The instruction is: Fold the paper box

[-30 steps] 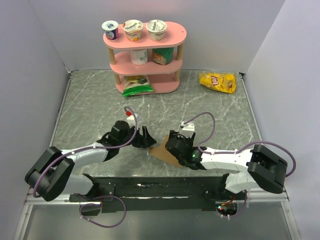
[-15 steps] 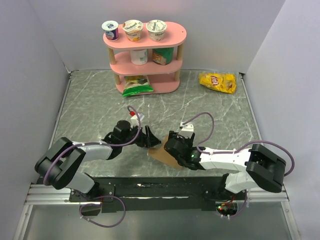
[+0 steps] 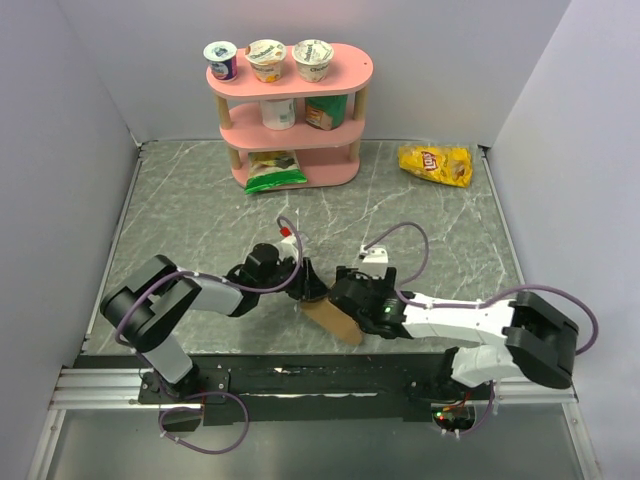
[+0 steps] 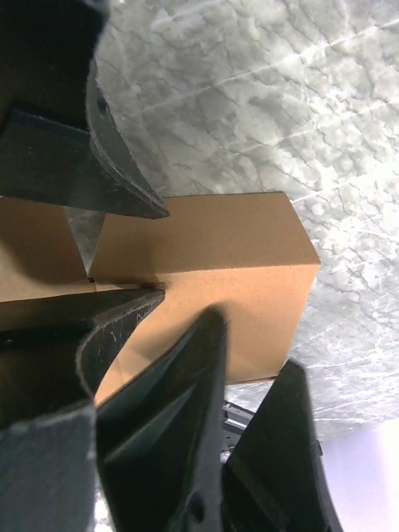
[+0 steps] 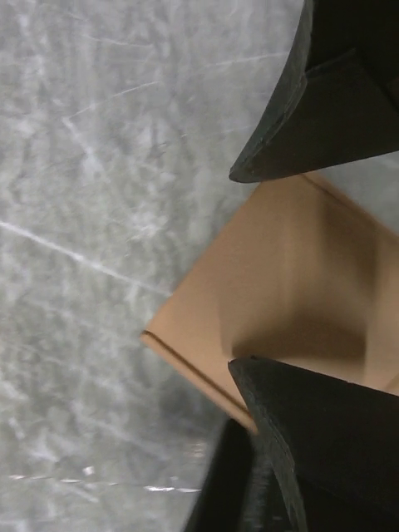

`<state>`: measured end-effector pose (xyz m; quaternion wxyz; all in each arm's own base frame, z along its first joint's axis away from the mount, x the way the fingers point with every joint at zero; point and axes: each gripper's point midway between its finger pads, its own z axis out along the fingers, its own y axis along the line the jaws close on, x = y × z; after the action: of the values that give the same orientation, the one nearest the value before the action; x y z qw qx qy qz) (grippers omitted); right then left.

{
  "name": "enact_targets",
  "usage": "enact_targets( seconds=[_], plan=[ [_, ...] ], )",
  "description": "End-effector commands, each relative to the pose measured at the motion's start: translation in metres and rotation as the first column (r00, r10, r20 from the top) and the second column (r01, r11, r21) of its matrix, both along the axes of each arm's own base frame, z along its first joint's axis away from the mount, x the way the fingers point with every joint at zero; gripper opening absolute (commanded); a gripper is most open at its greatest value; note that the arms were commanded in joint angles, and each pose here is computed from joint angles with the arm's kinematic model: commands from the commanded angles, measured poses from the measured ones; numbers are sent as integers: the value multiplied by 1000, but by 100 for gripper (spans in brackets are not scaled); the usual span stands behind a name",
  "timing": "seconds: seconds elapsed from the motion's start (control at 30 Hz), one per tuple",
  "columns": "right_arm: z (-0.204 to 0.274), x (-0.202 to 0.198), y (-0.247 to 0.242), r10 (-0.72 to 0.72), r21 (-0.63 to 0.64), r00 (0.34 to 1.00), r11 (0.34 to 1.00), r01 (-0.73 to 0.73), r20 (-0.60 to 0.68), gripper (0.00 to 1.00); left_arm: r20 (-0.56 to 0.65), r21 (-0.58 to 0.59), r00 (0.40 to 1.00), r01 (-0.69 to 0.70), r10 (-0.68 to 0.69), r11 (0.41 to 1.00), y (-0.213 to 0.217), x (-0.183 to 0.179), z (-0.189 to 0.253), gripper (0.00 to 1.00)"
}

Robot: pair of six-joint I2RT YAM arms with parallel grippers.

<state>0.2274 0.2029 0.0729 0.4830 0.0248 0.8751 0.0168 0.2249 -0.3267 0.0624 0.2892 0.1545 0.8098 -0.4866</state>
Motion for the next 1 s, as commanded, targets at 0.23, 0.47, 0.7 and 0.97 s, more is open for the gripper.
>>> enact_targets(
  seconds=[0.23, 0.47, 0.7, 0.97],
  plan=[
    [15, -62, -2, 279, 276, 952, 932, -237, -124, 100, 46, 106, 998, -38, 34, 994, 12, 4, -9, 45],
    [45, -28, -12, 407, 226, 913, 893, -390, -31, 100, 115, 104, 991, -73, 61, 992, 14, 14, 19, 86],
    [57, 10, 3, 553, 226, 831, 818, -528, -61, 100, 195, 76, 979, -67, 51, 995, 21, 12, 43, 99],
    [13, 25, 11, 638, 335, 746, 757, -561, -191, 81, 192, 64, 979, -82, 68, 995, 41, 1, 39, 99]
  ],
)
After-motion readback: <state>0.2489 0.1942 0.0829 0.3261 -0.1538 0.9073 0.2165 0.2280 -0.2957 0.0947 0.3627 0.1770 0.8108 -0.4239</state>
